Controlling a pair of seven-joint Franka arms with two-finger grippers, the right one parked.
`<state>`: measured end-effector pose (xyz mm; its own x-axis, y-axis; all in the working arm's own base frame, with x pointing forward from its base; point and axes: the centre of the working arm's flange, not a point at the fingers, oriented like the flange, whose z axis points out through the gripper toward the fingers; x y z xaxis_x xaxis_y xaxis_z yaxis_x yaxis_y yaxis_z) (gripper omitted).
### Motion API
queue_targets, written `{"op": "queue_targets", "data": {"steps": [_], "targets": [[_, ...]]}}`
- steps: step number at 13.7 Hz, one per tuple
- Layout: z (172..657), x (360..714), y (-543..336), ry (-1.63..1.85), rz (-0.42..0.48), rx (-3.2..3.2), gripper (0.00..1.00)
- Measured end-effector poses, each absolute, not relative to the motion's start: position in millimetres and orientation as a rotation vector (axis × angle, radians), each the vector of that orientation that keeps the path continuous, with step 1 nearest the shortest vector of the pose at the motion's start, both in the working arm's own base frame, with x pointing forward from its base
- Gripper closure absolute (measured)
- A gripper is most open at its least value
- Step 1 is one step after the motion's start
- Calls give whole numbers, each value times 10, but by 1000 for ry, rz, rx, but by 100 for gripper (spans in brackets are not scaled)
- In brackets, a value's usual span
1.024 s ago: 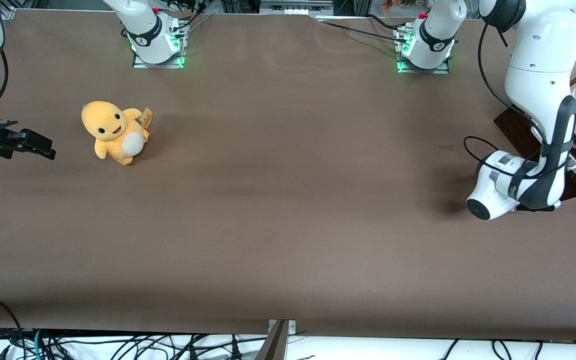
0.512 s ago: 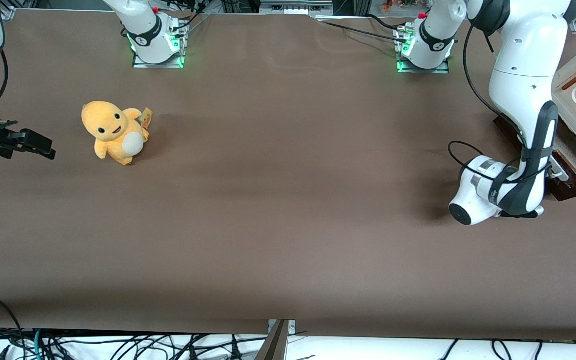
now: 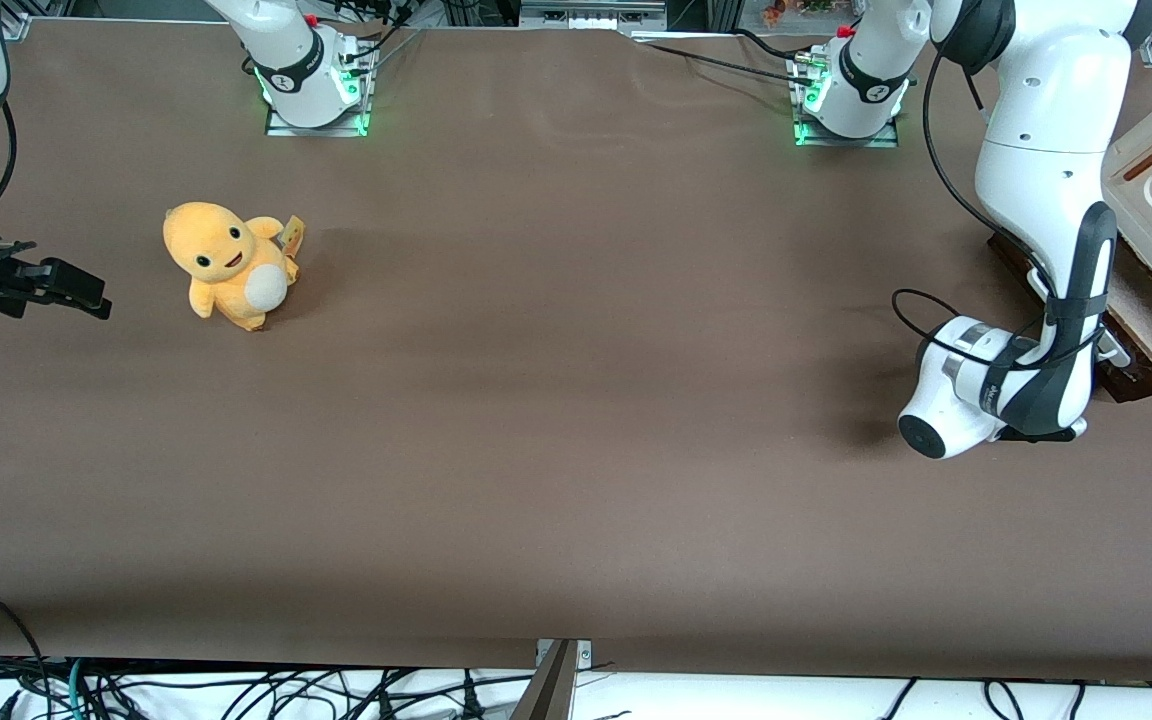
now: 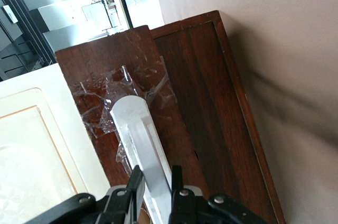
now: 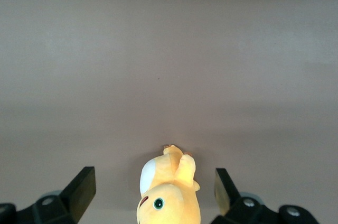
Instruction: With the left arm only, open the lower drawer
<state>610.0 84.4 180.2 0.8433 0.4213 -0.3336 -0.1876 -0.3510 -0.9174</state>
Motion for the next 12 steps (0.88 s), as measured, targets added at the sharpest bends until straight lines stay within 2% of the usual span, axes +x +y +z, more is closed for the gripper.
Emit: {"op": "queue_targets", "data": {"steps": [2, 5, 6, 7, 8, 12], "targets": [[1801, 6107, 777, -165, 653, -1851, 61], [1811, 6134, 664, -149, 648, -1868, 29], [1832, 6152, 642, -163, 654, -1889, 15], [1879, 6190, 618, -183, 660, -1920, 6], [1968, 6255, 582, -208, 673, -1966, 0], [2620, 6592, 377, -334, 724, -2250, 0]]}}
